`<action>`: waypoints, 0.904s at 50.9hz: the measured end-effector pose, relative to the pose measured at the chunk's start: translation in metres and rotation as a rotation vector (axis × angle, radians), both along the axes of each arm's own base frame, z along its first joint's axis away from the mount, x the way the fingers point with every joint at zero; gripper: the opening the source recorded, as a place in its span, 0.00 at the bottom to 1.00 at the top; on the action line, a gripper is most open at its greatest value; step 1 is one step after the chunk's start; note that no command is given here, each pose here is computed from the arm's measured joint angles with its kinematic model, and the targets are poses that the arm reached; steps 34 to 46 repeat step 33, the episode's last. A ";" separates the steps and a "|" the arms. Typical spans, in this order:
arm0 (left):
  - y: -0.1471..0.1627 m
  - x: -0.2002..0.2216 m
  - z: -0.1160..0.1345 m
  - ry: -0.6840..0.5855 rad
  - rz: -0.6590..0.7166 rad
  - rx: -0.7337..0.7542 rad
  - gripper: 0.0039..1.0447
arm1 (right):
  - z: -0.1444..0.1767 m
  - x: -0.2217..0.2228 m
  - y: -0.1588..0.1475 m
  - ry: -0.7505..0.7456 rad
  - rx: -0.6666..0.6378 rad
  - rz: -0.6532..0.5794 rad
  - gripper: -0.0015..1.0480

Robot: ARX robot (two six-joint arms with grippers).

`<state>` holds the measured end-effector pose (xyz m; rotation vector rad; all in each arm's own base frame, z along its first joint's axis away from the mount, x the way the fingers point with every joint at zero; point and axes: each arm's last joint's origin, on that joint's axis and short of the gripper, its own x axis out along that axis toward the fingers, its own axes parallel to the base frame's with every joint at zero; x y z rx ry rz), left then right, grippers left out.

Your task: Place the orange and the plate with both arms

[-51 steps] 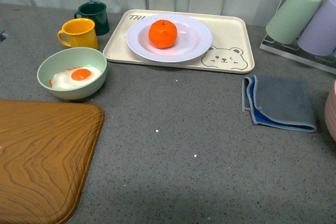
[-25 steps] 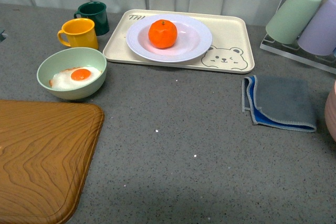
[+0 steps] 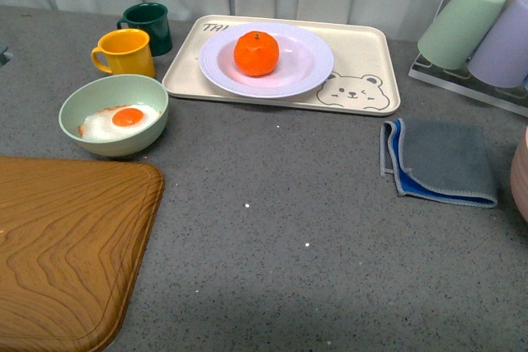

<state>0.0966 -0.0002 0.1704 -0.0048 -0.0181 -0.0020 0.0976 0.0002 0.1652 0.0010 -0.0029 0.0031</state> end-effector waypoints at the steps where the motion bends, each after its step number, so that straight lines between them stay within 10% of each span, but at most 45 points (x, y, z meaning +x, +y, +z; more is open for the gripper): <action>1: 0.000 0.000 0.000 0.000 0.000 0.000 0.94 | 0.000 0.000 0.000 0.000 0.000 0.000 0.88; 46: 0.000 0.000 0.000 0.000 0.000 0.000 0.94 | 0.000 0.000 0.000 0.000 0.001 0.000 0.91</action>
